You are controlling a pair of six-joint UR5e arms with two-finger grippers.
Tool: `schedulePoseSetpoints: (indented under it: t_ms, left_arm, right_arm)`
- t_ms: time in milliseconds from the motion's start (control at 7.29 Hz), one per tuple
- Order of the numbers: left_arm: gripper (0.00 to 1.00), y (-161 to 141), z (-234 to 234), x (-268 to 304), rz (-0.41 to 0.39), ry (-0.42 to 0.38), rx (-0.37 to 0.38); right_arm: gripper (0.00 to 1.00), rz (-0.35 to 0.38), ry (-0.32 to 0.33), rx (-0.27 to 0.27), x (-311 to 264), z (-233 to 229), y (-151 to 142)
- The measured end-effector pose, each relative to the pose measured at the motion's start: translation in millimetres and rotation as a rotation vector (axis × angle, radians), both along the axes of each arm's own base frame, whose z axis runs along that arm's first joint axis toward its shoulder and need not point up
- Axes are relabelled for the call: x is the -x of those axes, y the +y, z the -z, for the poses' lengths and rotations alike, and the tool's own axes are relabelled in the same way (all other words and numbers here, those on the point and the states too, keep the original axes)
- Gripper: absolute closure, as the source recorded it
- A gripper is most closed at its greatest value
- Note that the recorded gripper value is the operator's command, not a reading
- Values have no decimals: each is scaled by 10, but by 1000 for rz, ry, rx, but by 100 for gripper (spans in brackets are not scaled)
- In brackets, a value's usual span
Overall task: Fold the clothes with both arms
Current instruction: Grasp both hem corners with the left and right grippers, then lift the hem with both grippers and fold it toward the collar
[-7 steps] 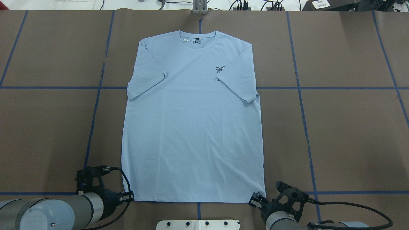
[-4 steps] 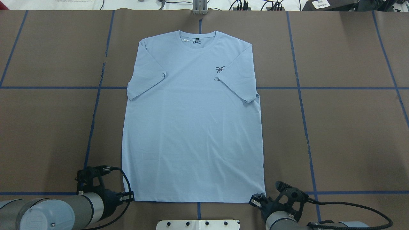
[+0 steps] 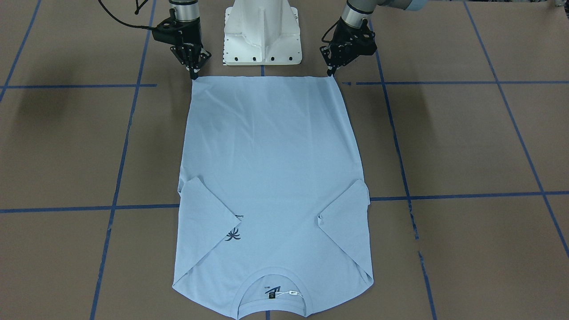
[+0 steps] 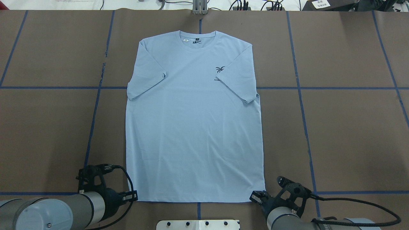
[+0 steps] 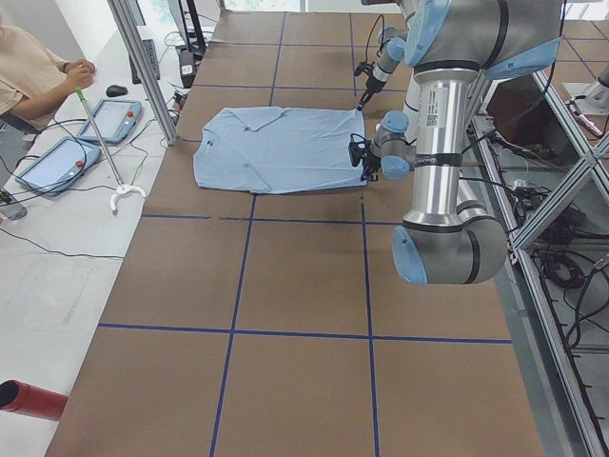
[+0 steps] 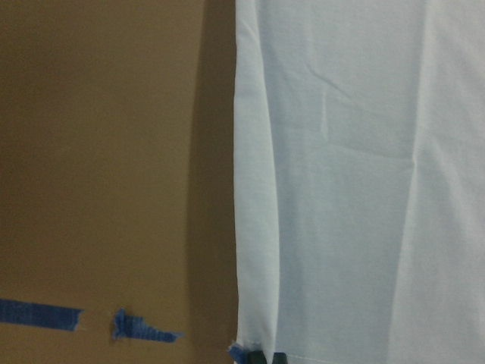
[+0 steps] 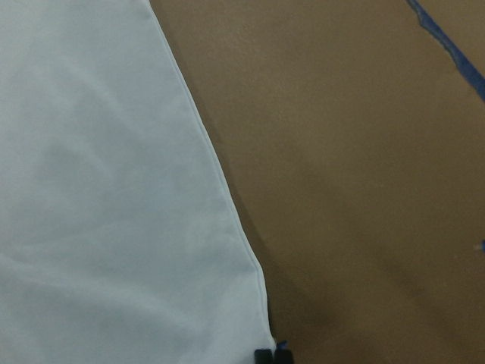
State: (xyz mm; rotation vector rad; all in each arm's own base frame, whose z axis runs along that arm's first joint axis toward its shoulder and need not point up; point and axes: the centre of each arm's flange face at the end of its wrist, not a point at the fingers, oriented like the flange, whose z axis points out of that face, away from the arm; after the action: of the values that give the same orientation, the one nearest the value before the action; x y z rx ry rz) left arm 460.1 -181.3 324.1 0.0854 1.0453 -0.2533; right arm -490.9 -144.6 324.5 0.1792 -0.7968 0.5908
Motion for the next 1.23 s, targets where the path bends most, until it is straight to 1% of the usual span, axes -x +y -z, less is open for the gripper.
schedulePoseSetpoints:
  t_ms: [137,411,548,685,823,960,1097,1234]
  left_arm:
    - [100,18,314,230,-10,29,3]
    - [100,177,1187,1047,-99,82,44]
    - [100,235,1470,1448,-137,107,63]
    - [100,232,1586,1663,-152,119,72]
    - [100,169,1637,1772,-153,125,57]
    - [100,13,1684,1862,-150,124,1]
    - [100,-227,1715,1906,-140,104,-73]
    - [100,-547,1709,1852,-116,60,-136]
  right_arm:
    - [100,11,-13,4,-261,264,-31]
    - [100,92,-26,36,-1064,899,140]
    - [100,128,-36,57,-1417,1116,187]
    - [100,138,-48,67,-1587,1233,140]
    - [100,139,-49,60,-1678,1293,16]
    - [100,137,-54,48,-1761,1366,-183]
    - [100,128,-58,34,-1824,1453,-450]
    - [100,110,-51,15,-1803,1549,-779]
